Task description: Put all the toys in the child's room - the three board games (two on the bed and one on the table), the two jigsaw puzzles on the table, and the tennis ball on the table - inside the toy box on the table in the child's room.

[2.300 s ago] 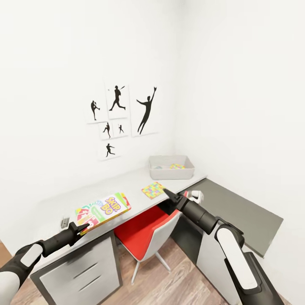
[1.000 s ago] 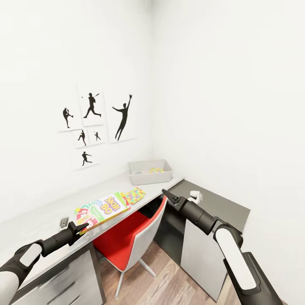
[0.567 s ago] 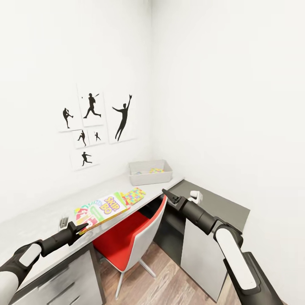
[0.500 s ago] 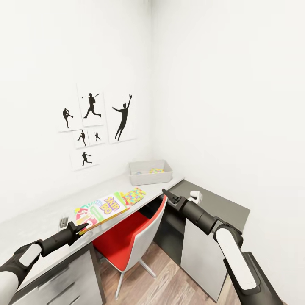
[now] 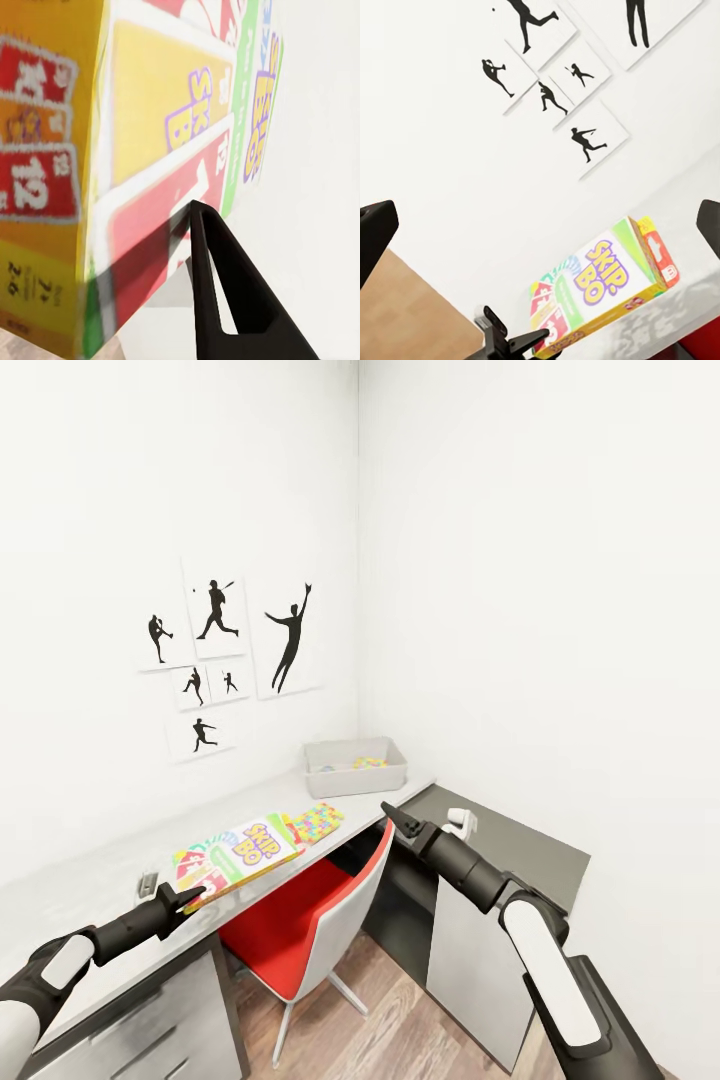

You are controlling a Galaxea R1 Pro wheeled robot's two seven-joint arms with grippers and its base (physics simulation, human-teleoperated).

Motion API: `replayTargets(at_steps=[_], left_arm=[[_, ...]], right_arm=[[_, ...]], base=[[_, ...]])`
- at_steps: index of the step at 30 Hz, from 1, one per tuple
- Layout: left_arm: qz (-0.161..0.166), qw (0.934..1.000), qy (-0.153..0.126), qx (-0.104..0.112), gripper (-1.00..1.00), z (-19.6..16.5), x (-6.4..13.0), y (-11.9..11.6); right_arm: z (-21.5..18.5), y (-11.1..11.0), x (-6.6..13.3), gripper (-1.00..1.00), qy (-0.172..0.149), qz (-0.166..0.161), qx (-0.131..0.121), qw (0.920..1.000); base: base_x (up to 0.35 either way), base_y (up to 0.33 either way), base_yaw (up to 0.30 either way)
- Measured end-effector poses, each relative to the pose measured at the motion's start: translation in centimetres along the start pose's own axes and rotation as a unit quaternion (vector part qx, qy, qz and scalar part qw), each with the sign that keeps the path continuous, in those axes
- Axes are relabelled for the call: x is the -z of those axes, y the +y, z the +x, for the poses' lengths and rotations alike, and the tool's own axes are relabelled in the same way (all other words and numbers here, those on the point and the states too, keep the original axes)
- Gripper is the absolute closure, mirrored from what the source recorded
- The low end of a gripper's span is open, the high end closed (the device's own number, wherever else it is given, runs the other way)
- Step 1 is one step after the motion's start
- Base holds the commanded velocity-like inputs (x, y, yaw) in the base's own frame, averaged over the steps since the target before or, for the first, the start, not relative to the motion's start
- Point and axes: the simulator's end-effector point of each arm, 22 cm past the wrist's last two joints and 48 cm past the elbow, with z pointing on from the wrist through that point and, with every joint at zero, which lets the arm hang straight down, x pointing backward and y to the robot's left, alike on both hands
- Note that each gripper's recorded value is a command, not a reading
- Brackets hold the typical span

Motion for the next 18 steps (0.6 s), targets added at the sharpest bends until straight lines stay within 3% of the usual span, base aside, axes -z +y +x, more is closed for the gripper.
replayTargets(at_steps=[6,18], left_arm=[[-0.001,1.0000,-0.004,-0.001,1.00,-0.6,0.5,0.0],[0.011,0.9999,-0.007,-0.006,1.00,-1.1,1.0,-0.8]], right_arm=[[0.4,0.2,-0.1,-1.00,0.004,-0.001,0.000,1.0000],[1.3,1.3,-0.4,-1.00,0.014,-0.011,0.003,0.9998]], base=[[0.000,0.000,-0.034],[0.000,0.000,-0.213]])
